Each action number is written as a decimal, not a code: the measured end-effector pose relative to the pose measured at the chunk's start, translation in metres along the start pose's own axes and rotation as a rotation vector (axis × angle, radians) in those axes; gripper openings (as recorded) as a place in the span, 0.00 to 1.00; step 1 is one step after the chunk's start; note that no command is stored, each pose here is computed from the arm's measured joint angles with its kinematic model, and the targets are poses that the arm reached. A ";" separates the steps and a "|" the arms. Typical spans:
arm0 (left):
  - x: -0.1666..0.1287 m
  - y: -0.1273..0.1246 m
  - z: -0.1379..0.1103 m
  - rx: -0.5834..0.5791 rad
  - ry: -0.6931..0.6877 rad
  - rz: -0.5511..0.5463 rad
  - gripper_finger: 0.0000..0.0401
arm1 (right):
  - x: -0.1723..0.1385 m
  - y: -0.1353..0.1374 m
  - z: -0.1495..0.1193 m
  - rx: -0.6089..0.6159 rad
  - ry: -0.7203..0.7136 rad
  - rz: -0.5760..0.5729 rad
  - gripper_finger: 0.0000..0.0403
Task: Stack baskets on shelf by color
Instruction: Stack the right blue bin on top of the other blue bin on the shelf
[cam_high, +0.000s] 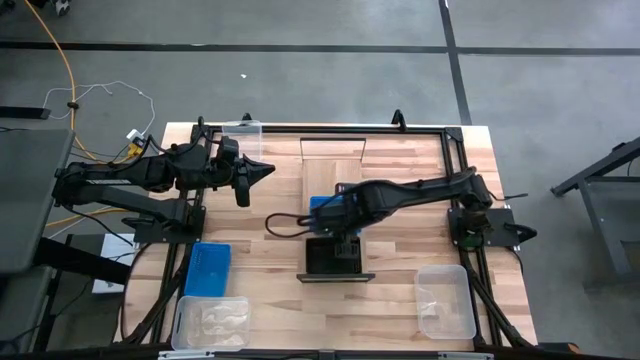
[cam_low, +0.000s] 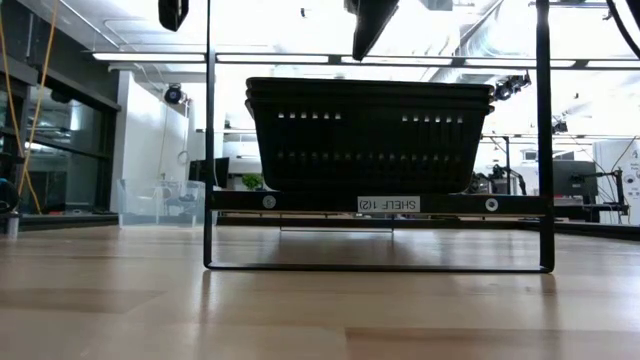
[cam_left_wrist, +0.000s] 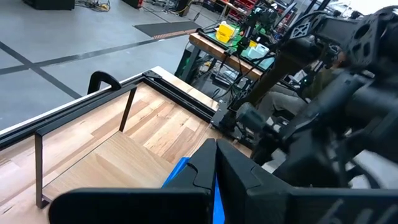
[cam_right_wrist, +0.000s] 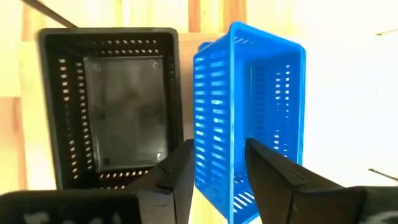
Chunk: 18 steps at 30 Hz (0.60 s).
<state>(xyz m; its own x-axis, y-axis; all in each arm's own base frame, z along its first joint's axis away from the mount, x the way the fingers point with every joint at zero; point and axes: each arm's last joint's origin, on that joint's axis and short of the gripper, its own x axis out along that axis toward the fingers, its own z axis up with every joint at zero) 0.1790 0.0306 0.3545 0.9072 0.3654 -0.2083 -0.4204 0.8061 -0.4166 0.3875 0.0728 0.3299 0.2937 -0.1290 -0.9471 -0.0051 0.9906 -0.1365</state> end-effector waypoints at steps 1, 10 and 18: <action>0.000 0.000 0.000 0.000 0.001 0.000 0.00 | -0.003 -0.001 -0.001 -0.008 -0.009 0.006 0.30; 0.000 0.000 0.000 0.001 0.005 0.003 0.00 | -0.010 0.004 -0.004 -0.018 -0.164 0.087 0.04; 0.000 0.000 -0.001 0.002 0.007 0.004 0.00 | 0.002 0.003 -0.051 0.221 -0.444 0.235 0.00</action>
<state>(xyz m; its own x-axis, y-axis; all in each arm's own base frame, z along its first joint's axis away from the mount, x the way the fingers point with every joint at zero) 0.1788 0.0306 0.3537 0.9056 0.3652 -0.2159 -0.4236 0.8056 -0.4142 0.3389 0.0733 0.3127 0.6840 0.0805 -0.7250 0.0679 0.9826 0.1732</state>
